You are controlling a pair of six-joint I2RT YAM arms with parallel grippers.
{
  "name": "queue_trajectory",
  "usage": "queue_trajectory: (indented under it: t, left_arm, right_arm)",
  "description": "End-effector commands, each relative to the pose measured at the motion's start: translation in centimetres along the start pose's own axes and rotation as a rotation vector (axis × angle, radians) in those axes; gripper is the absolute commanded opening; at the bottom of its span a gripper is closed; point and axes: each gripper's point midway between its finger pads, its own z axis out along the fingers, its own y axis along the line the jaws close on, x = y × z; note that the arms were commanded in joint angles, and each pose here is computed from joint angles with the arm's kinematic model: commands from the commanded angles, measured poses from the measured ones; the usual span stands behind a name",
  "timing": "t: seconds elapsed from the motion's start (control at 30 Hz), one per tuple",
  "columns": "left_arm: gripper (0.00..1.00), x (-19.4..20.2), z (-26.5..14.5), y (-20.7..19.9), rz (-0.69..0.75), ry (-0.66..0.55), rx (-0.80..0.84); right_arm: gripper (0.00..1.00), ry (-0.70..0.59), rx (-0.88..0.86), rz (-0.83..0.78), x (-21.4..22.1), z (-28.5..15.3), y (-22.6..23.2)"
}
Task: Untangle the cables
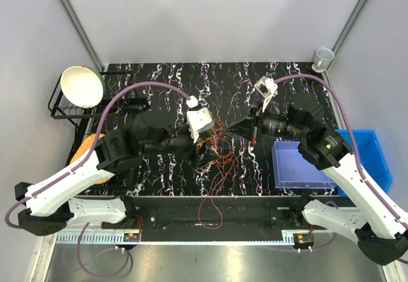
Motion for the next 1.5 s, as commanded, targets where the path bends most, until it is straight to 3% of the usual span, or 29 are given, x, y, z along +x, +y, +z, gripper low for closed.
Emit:
queue_trajectory:
  t: [0.0,0.2,0.4,0.63,0.97,1.17,1.3,1.47]
  left_arm:
    - [0.74,-1.6,-1.4,1.4,-0.022,-0.104,-0.1]
    - [0.77,1.4,-0.3,2.1,-0.1,-0.078,-0.146]
    - [0.87,8.0,3.8,3.4,-0.296,0.024,-0.236]
    - [0.99,15.7,7.6,3.0,-0.537,0.069,-0.275]
    - [0.99,20.1,10.0,3.1,-0.573,0.167,-0.399]
    - [0.9,22.8,11.6,3.3,-0.595,0.23,-0.497]
    - [0.65,23.8,12.8,2.7,-0.585,0.263,-0.504]
    - [0.47,24.6,14.6,1.9,-0.54,0.314,-0.512]
  right_arm:
    - [0.0,-0.071,0.122,-0.028,-2.1,-1.2,-1.0]
    - [0.0,-0.043,0.19,-0.037,-3.2,-1.6,-1.6]
    - [0.0,-0.029,0.416,0.003,-1.7,-2.4,-5.8]
    - [0.0,0.049,0.463,0.063,1.2,-2.0,-7.5]
    - [0.0,0.067,0.511,0.089,2.3,-1.8,-8.7]
    - [0.0,0.069,0.54,0.095,2.7,-2.1,-9.2]
    - [0.0,0.065,0.562,0.098,2.7,-2.4,-9.5]
    - [0.0,0.064,0.579,0.103,2.8,-2.5,-9.8]
